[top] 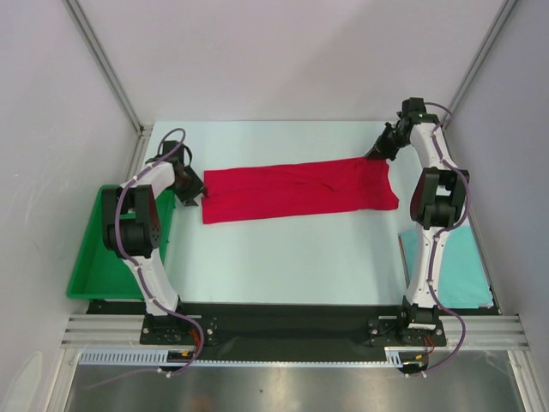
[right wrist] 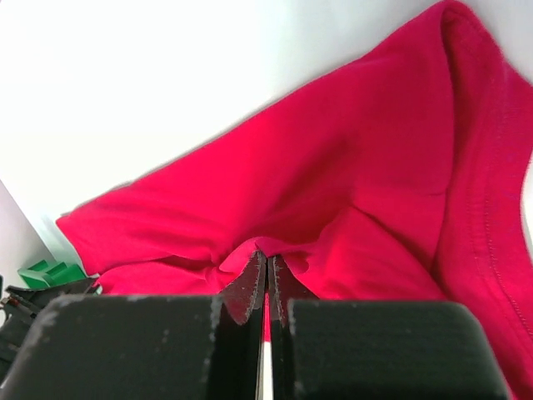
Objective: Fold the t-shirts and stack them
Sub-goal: Fold the tshirt
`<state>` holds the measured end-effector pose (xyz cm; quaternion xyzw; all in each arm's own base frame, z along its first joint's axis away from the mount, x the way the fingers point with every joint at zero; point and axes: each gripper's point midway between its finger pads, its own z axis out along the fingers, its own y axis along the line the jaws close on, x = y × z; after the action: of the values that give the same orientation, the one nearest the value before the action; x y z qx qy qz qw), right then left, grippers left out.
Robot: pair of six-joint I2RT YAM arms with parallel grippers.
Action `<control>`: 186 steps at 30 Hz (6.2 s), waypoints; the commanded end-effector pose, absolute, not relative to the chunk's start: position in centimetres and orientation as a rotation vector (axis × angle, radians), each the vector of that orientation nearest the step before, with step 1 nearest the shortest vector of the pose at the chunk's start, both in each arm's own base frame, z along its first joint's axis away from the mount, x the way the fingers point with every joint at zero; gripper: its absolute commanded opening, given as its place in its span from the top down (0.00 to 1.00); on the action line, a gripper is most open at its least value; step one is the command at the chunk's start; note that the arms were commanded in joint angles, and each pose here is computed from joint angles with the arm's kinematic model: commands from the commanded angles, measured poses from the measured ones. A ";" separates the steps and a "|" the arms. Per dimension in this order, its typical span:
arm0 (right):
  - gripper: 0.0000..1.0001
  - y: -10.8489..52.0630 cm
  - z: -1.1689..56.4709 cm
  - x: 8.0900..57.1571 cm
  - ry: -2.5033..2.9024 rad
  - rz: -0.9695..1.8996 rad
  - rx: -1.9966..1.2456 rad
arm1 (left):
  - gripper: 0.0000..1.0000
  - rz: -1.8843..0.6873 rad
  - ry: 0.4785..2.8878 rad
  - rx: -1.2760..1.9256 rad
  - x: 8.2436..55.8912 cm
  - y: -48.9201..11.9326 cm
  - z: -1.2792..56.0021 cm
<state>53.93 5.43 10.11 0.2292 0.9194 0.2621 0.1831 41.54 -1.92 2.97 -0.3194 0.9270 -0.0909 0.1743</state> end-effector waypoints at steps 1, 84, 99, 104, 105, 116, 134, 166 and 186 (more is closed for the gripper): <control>1.00 5.7 11.6 55.3 2.538 0.746 0.634 | 0.49 -0.200 2.499 -0.825 43.1 -0.5 7.9; 0.50 9.6 9.0 51.2 2.467 0.641 0.594 | 0.44 -0.741 2.615 -0.122 37.9 -15.4 8.5; 0.46 5.3 10.2 56.0 2.360 0.641 0.651 | 0.38 -1.343 2.388 0.010 36.8 -29.5 11.7; 0.48 4.9 10.3 57.7 2.318 0.657 0.637 | 0.37 -1.454 2.313 -0.122 37.9 -33.3 11.2; 0.48 4.9 9.7 58.0 2.323 0.660 0.635 | 0.39 -1.457 2.261 -0.141 38.9 -34.0 11.5; 0.48 5.3 8.3 58.9 2.343 0.666 0.582 | 0.48 -1.488 2.135 -0.362 43.6 -44.0 10.7; 0.48 5.3 7.3 58.4 2.360 0.686 0.572 | 0.50 -1.242 2.303 -0.618 44.5 -44.0 5.7; 0.59 6.2 7.2 59.2 2.366 0.713 0.533 | 0.60 -1.355 2.254 -0.615 45.8 -46.8 7.4; 0.64 6.6 6.3 58.8 2.405 0.709 0.534 | 0.63 -1.389 2.278 -0.630 45.5 -47.3 6.7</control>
<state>58.27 6.29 5.44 0.2149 0.8993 0.2637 0.2747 45.10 -46.08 4.59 -0.2345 0.8287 -0.4695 0.1943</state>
